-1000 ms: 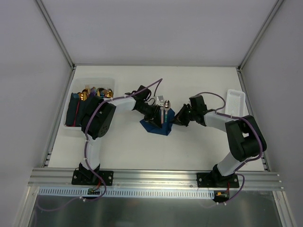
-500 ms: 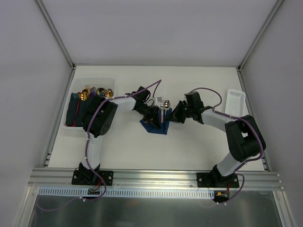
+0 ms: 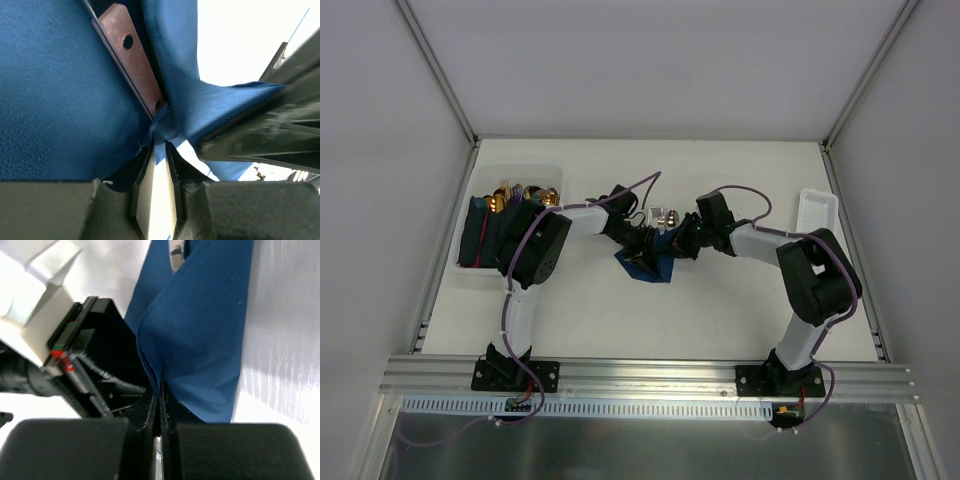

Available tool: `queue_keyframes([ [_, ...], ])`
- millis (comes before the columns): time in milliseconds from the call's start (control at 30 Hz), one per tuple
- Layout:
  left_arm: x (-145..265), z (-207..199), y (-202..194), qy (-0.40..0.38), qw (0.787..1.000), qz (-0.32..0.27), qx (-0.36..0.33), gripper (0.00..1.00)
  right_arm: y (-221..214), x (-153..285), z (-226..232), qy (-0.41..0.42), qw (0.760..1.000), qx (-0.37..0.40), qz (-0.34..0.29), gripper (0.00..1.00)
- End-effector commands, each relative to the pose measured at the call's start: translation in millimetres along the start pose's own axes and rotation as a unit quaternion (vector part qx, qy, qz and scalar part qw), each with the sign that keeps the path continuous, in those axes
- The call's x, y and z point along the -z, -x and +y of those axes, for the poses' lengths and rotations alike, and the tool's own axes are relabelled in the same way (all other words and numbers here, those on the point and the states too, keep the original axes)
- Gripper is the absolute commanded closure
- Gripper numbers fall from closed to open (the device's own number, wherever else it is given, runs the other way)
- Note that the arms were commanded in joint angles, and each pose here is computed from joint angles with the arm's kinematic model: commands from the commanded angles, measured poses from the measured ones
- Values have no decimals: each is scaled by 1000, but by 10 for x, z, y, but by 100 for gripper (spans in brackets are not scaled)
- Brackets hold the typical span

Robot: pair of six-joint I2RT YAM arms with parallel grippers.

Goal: Place the utensils on the paper napkin and roll it up

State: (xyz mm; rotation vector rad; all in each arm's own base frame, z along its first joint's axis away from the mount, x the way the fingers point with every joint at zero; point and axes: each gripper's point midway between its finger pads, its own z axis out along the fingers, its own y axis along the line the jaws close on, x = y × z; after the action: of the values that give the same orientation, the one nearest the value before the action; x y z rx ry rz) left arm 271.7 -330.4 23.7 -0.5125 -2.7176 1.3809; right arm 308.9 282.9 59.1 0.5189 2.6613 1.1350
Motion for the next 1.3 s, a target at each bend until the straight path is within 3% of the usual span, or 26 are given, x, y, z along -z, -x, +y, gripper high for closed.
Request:
queue_keyframes([
  [0, 108, -32, 103, -1, 1000, -17, -11, 85, 78, -70, 147, 14, 1000, -2, -9, 100],
  [467, 756, -361, 3, -11, 994, -83, -65, 75, 31, -259, 29, 14, 1000, -13, 7, 100],
  [533, 801, -360, 48, -6, 994, -92, -66, 75, 37, -271, 63, 21, 1000, -14, 10, 89],
  [567, 832, -357, 111, -1, 993, -100, -64, 75, 27, -277, 90, 26, 1000, -12, 12, 77],
  [767, 992, -405, 495, 1, 989, -139, -60, 75, 23, -298, 171, 38, 999, -7, 16, 51],
  [933, 964, -423, 746, -2, 988, -147, -54, 73, -11, -341, 150, 39, 999, -9, 24, 42],
  [1267, 692, -360, 859, -22, 992, -117, -42, 72, -48, -382, 185, 70, 997, -14, 30, 24],
])
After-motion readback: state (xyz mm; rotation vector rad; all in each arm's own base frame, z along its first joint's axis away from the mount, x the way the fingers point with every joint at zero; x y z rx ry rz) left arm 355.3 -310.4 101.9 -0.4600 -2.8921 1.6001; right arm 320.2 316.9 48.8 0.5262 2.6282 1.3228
